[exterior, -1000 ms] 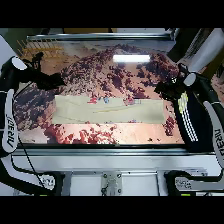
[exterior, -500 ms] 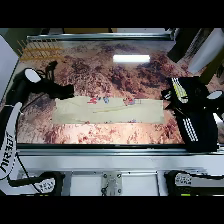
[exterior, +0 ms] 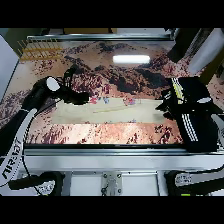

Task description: Fold the clothes and pants, and hang the long-sleeved shirts on hangers.

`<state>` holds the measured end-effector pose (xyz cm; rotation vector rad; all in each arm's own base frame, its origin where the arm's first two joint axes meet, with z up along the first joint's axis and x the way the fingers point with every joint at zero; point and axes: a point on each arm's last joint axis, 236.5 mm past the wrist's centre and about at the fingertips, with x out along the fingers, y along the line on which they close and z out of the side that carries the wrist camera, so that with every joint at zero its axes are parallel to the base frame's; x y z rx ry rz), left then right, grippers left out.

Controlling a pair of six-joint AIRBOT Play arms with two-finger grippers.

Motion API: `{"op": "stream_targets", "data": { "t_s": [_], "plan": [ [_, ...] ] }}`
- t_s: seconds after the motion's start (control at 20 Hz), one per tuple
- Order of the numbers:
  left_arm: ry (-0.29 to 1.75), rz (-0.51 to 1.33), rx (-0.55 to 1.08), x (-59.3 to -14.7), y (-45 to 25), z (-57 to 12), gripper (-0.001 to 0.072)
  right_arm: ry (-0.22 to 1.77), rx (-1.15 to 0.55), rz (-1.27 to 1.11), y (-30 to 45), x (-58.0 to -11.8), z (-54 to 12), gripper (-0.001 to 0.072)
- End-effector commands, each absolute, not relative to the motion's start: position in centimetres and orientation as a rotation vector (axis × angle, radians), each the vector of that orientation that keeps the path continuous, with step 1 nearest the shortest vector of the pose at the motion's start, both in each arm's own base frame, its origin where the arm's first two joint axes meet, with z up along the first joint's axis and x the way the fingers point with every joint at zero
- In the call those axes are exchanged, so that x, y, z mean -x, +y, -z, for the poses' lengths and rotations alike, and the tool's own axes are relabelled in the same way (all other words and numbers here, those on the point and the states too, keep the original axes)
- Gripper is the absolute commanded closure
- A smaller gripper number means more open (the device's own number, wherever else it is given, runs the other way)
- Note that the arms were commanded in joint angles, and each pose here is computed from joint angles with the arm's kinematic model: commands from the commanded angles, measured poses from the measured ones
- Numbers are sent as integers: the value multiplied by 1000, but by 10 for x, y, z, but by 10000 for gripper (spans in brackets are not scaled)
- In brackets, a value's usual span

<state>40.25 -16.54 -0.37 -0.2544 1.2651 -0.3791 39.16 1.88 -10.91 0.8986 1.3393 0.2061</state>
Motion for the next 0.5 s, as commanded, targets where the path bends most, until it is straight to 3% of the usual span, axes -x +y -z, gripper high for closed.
{"op": "stream_targets", "data": {
  "t_s": [0.0, 0.15, 0.25, 0.45],
  "plan": [
    [1244, 385, 255, -406, -178, 5, 700, 1326, -928, -236, 45, -403, 118, 61],
    [1280, 402, 318, -404, -189, 14, 700, 1345, -914, -257, 53, -401, 125, 476],
    [1298, 411, 377, -406, -198, 23, 700, 1331, -890, -267, 48, -402, 122, 708],
    [1331, 444, 392, -415, -224, 40, 700, 1352, -750, -162, -3, -401, 95, 706]
  ]
}}
